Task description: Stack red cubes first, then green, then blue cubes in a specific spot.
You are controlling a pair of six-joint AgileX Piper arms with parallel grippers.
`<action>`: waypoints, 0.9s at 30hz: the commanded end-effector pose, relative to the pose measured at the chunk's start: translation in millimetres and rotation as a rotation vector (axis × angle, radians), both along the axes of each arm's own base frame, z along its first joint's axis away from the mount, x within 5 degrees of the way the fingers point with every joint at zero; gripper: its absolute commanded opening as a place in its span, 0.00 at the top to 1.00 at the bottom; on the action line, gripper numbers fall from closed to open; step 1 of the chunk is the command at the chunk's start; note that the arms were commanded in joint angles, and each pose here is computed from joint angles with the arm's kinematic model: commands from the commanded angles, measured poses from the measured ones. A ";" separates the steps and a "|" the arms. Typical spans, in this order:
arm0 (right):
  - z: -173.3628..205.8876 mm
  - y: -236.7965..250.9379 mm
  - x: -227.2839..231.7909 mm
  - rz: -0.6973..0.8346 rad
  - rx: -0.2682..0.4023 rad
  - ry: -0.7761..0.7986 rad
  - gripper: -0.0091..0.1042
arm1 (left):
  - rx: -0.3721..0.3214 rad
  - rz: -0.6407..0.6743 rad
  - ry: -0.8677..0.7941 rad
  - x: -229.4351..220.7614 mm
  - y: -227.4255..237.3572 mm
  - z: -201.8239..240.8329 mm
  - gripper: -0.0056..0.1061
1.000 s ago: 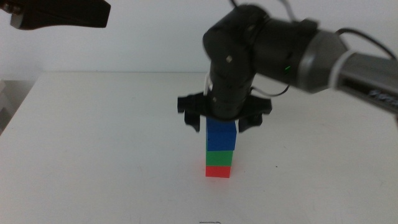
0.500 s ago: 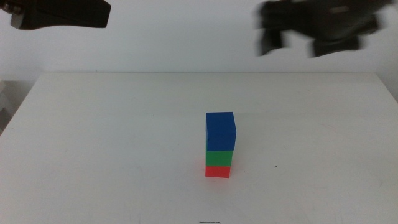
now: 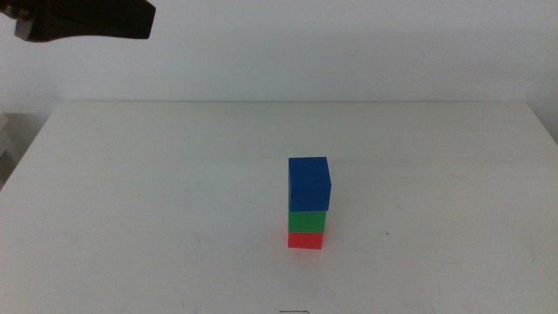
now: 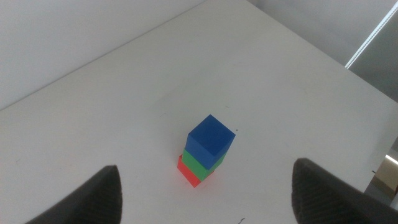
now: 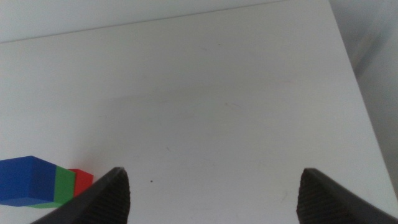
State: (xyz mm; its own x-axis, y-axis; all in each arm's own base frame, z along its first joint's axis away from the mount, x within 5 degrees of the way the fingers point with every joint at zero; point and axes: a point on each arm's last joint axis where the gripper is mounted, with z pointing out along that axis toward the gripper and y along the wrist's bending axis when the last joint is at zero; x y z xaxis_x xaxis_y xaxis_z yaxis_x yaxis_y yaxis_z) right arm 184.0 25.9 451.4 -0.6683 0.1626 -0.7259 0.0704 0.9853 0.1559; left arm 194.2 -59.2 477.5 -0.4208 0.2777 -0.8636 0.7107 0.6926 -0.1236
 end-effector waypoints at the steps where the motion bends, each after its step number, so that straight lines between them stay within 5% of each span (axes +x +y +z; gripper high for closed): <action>1: 12.6 -2.8 -2.4 0.005 -0.002 -0.096 0.20 | -0.043 -0.045 -0.019 -12.8 -3.9 11.0 0.11; 8: 11.4 -2.0 -2.1 0.008 0.003 -0.085 0.20 | -0.025 -0.027 -0.009 -11.7 -2.3 6.8 0.11; 12: 11.5 -2.1 -2.1 0.007 0.001 -0.085 0.20 | -0.048 0.257 -0.129 -6.6 13.3 13.6 0.11; 18: 11.4 -1.9 -2.1 0.008 0.003 -0.085 0.20 | -0.133 0.692 -0.550 -5.2 44.7 25.0 0.11; 22: 11.4 -1.9 -2.1 0.008 0.003 -0.085 0.20 | -0.176 0.780 -0.723 -8.5 54.7 20.9 0.11; 27: 11.4 -1.9 -2.1 0.008 0.003 -0.085 0.20 | -0.173 0.831 -0.665 -4.0 62.7 4.2 0.11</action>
State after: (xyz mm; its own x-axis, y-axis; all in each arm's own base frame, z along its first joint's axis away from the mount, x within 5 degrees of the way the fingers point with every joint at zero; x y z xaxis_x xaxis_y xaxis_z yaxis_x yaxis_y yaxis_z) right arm 184.8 26.7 449.5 -0.6746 0.1642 -0.7197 0.0625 0.9841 0.1660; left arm 196.8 1.7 467.8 0.0437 -0.0077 -0.9990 -0.0058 1.0000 -0.0080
